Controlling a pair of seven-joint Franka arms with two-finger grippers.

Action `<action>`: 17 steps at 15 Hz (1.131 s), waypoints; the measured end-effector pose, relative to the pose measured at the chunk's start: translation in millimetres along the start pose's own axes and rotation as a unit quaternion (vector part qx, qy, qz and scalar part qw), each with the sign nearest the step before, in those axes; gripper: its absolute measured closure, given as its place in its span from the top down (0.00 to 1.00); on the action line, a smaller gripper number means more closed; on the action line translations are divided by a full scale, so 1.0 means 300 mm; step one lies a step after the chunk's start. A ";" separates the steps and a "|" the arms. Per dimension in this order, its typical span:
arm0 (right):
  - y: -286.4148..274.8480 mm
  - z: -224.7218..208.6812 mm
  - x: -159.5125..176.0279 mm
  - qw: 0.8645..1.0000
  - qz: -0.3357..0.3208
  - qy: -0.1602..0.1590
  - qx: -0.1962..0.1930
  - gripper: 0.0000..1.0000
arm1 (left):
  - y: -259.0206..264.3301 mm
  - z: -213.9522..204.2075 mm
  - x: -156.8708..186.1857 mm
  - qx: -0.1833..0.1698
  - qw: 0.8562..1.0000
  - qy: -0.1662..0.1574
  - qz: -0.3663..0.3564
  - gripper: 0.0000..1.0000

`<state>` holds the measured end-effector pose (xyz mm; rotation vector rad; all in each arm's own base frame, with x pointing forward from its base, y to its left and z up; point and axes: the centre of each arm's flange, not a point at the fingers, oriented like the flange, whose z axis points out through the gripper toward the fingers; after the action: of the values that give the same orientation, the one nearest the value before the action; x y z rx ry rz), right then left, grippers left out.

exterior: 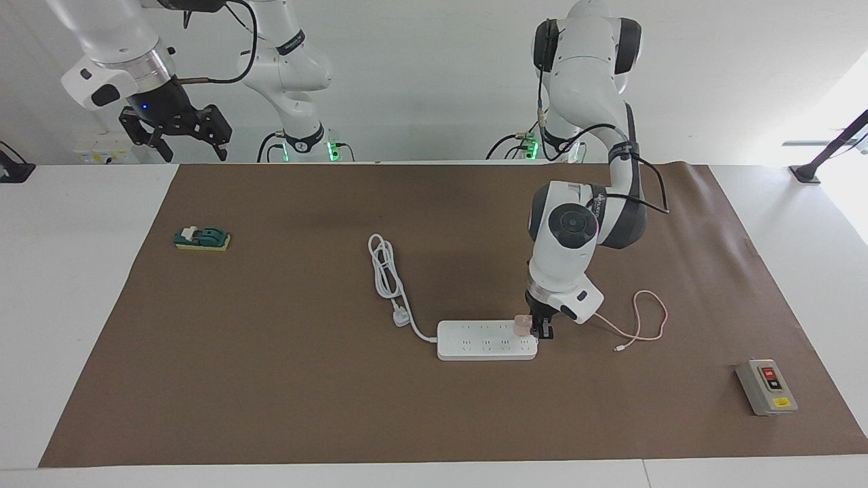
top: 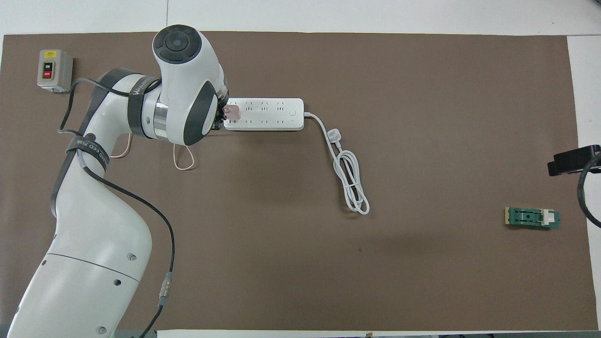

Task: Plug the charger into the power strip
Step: 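Push the charger prongs into the socket with the left gripper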

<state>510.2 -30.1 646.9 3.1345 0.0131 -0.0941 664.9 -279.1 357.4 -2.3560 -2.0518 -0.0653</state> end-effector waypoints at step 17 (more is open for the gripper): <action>0.000 0.000 0.000 1.000 0.000 0.000 0.000 1.00 | -0.017 0.001 0.011 0.005 1.000 -0.001 0.007 0.31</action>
<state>510.2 -30.1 646.9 3.1345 0.0130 -0.0942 660.4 -275.3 357.3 -2.3641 -2.0321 -0.0525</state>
